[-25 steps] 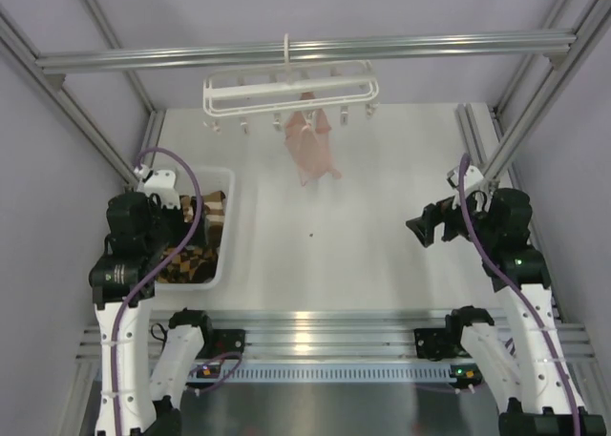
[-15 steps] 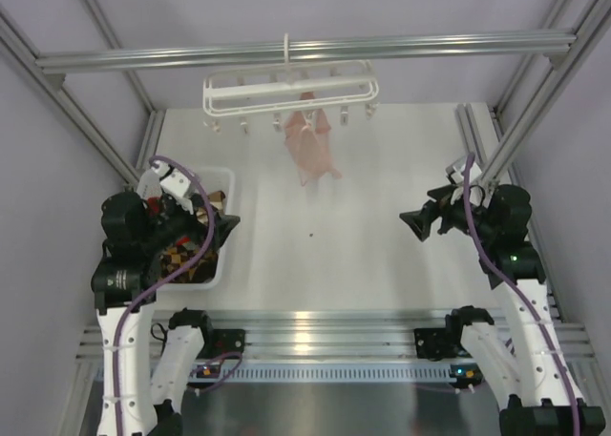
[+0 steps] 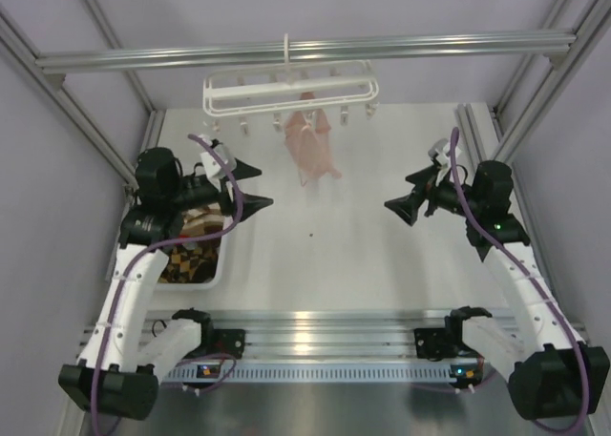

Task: Clip the socks to the hanger
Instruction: Open the clamp at the hanger.

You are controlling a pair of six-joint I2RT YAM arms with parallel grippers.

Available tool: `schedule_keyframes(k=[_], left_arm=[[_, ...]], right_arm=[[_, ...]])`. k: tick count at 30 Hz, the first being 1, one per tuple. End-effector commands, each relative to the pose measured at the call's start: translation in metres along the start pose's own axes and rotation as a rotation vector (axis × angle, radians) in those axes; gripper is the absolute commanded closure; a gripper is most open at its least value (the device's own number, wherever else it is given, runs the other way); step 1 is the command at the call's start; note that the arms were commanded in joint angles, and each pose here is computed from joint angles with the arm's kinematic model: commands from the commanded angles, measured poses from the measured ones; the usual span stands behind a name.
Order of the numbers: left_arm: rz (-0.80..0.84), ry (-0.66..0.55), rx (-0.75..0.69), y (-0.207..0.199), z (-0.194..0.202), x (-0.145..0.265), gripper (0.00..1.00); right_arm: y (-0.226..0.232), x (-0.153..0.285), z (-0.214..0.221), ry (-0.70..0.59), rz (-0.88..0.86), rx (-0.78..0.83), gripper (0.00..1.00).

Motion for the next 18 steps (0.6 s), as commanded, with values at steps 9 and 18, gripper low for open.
schedule_keyframes(k=[9,18], left_arm=[[0.014,-0.242,-0.446,-0.004,-0.086,-0.106,0.35],[-0.191,-0.334,-0.371,0.006,-0.093,-0.149,0.39]], right_arm=[[0.012,-0.031,-0.086,-0.171,-0.16,0.248,0.13],[0.021,-0.039,-0.131,-0.294,-0.177,0.257,0.37]])
Point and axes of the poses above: each gripper's point midway between its finger pads, its own x axis back along the fingers, its own y axis along the line the jaws close on, z = x × y, the point moved 3 cm from there along x, back along the fingers, and after that the axes turned 3 degrees about -x, right-handed, at the moved point
